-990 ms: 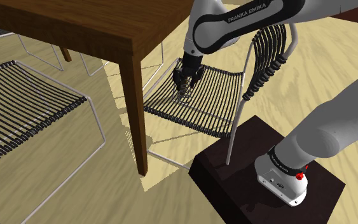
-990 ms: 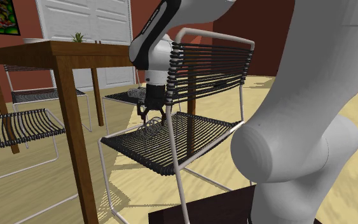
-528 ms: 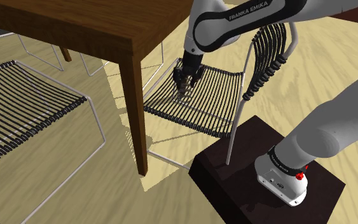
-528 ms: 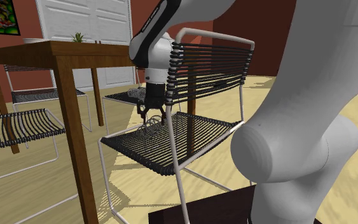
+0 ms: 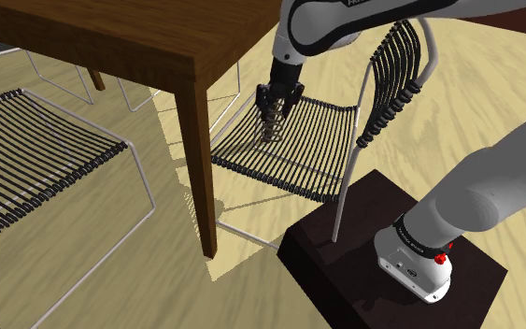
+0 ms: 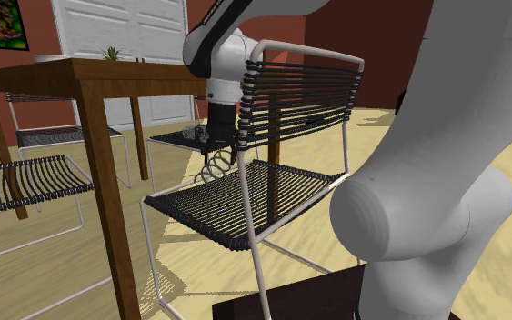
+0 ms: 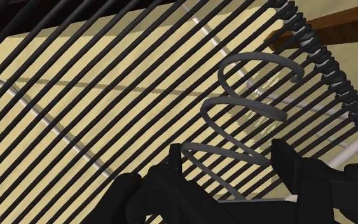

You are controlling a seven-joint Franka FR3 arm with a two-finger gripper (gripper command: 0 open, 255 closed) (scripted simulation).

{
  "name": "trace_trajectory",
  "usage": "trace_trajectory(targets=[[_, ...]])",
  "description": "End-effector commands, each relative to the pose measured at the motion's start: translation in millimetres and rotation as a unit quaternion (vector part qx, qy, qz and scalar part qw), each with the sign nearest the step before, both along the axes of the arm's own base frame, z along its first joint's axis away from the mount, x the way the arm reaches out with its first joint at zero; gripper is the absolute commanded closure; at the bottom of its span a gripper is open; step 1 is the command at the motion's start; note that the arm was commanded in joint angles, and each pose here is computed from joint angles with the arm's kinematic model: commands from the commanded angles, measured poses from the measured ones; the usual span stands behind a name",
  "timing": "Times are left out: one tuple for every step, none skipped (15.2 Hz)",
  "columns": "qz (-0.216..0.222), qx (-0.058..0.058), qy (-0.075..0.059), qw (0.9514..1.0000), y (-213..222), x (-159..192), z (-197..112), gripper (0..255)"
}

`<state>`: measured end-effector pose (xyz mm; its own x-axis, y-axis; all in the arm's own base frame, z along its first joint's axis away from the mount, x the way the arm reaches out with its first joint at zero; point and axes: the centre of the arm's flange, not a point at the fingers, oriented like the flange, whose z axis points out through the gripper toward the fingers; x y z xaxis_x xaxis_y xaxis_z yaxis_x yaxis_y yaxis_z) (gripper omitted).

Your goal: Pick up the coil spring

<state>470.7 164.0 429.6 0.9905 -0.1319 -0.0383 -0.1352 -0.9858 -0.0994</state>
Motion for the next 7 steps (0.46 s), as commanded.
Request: trace_trajectory(targets=[[0.000, 0.000, 0.000, 1.0000, 0.3, -0.3, 10.6, 255], [0.000, 0.000, 0.000, 1.0000, 0.3, -0.3, 15.9, 255], [0.000, 0.000, 0.000, 1.0000, 0.3, -0.3, 21.2, 255], [0.000, 0.000, 0.000, 1.0000, 0.3, -0.3, 26.5, 255], [0.000, 0.000, 0.000, 1.0000, 0.3, -0.3, 31.8, 255], [0.000, 0.000, 0.000, 1.0000, 0.3, -0.3, 32.6, 255], [0.000, 0.000, 0.000, 1.0000, 0.3, -0.3, 32.6, 255]])
